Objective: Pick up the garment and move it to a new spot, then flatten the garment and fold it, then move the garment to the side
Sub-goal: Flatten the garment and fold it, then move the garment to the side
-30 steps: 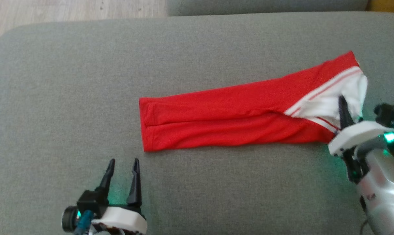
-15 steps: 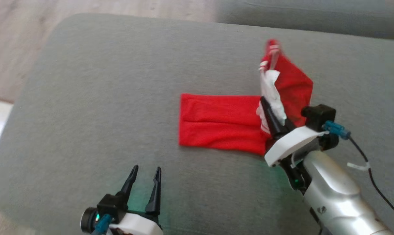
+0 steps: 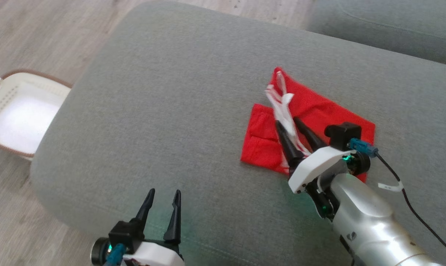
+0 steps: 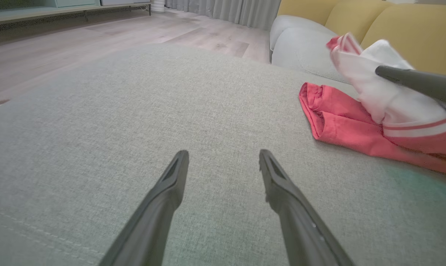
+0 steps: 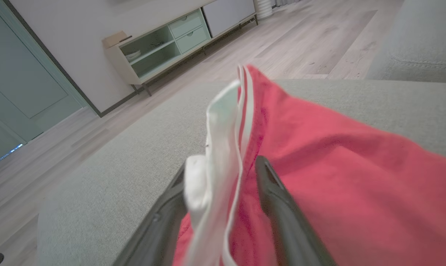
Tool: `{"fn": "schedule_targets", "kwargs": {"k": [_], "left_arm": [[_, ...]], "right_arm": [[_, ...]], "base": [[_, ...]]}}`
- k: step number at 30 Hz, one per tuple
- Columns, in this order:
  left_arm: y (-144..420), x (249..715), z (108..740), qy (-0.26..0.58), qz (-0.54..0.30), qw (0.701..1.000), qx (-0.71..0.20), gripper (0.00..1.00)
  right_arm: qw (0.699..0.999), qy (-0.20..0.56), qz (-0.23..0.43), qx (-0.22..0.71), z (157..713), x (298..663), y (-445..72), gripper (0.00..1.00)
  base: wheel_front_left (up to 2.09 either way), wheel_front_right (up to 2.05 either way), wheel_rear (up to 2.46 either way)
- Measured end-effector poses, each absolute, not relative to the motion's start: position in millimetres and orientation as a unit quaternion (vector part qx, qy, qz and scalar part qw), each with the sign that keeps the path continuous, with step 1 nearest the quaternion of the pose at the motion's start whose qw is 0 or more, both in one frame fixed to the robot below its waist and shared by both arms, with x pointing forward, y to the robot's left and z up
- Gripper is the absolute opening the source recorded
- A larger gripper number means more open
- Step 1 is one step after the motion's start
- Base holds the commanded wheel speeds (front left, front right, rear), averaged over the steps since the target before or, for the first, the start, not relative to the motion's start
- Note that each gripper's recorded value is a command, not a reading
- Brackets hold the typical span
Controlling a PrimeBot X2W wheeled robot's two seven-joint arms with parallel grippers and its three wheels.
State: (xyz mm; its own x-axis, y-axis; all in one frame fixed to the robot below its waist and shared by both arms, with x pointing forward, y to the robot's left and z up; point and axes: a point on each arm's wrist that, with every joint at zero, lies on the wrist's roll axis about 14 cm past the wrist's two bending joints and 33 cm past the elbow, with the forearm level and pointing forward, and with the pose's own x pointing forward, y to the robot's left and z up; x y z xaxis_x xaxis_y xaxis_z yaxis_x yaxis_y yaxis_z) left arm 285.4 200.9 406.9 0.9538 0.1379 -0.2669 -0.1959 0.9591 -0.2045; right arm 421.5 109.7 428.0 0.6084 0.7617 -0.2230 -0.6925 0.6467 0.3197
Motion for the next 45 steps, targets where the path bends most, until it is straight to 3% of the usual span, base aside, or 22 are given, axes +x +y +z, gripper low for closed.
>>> {"fn": "schedule_targets", "kwargs": {"k": [5, 12, 16, 21, 33, 45], "left_arm": [[197, 297, 412, 0.117, 0.073, 0.984, -0.114, 1.00], [177, 329, 427, 0.093, 0.024, 0.991, -0.097, 1.00], [166, 343, 433, 0.084, -0.001, 0.993, -0.086, 1.00], [157, 355, 439, 0.074, -0.016, 0.994, -0.076, 1.00], [149, 330, 424, 0.095, -0.031, 0.993, -0.061, 1.00], [149, 323, 424, 0.096, -0.031, 0.993, -0.064, 1.00]], "right_arm": [[0.903, 0.149, 0.387, 0.111, 441, 430, 96, 1.00], [0.957, 0.102, 0.246, 0.119, 451, 455, -12, 1.00], [0.976, 0.100, 0.165, 0.097, 439, 442, -78, 1.00], [0.985, 0.098, 0.107, 0.092, 435, 418, -117, 1.00], [0.988, 0.111, 0.065, 0.087, 423, 370, -148, 1.00], [0.983, 0.130, 0.093, 0.093, 414, 369, -126, 1.00]], "base": [[0.00, 0.00, 0.00], [0.00, 0.00, 0.00], [0.00, 0.00, 0.00], [0.00, 0.00, 0.00], [0.00, 0.00, 0.00], [0.00, 0.00, 0.00]]}}
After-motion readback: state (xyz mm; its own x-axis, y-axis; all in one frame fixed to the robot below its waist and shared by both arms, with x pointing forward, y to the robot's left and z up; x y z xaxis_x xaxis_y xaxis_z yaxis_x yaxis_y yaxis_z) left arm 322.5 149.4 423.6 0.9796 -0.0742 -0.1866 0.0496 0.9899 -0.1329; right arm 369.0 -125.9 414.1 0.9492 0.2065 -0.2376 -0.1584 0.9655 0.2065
